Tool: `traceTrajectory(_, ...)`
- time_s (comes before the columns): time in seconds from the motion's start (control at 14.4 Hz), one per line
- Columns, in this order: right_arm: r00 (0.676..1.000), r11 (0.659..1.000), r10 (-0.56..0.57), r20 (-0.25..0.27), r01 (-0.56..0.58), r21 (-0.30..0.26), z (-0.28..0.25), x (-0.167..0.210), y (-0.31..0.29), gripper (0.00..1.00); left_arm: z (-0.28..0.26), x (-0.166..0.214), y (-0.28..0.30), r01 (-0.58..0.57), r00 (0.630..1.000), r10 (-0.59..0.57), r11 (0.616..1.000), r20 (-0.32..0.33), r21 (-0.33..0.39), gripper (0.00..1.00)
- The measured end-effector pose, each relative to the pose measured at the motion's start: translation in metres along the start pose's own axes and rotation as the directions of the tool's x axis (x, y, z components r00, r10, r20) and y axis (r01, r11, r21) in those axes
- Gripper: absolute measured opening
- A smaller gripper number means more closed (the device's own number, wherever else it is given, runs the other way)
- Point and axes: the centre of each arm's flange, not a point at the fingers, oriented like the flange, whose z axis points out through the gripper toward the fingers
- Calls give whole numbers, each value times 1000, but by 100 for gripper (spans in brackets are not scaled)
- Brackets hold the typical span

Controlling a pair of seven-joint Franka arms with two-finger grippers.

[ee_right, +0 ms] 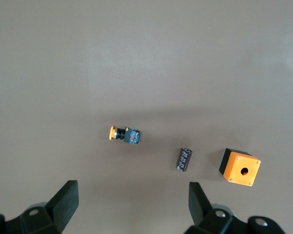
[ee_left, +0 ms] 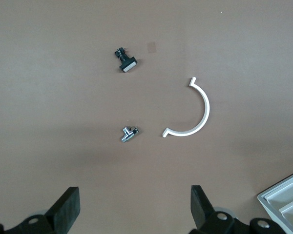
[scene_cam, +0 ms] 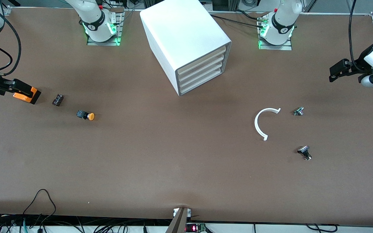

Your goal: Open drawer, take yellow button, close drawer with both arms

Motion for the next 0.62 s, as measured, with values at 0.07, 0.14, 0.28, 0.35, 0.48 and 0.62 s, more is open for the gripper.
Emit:
traceTrajectory(0.07, 1000, 1000, -15, 0, 15, 0, 0, 0, -1, 100, 0, 0, -2, 3, 1000, -3, 1000, 2, 0, 100)
traceTrajectory(0.14, 1000, 1000, -21, -1, 21, 0, 0, 0, -1, 100, 0, 0, -2, 4, 1000, -4, 1000, 3, 0, 100)
traceTrajectory(0.28, 1000, 1000, -24, -2, 24, 1, -1, 0, -3, 100, 0, 0, -2, 4, 1000, -4, 1000, 2, 0, 100)
traceTrajectory(0.35, 1000, 1000, -26, -2, 26, 1, -1, 0, -4, 100, 0, 0, -2, 4, 1000, -4, 1000, 2, 0, 100)
traceTrajectory(0.48, 1000, 1000, -25, -2, 25, 13, -1, 0, -5, 100, 0, 0, -2, 4, 1000, -4, 1000, 2, 0, 100)
traceTrajectory(0.62, 1000, 999, -6, -4, 6, 41, -2, 0, -7, 100, 0, 0, -2, 4, 1000, -4, 1000, 2, 0, 100)
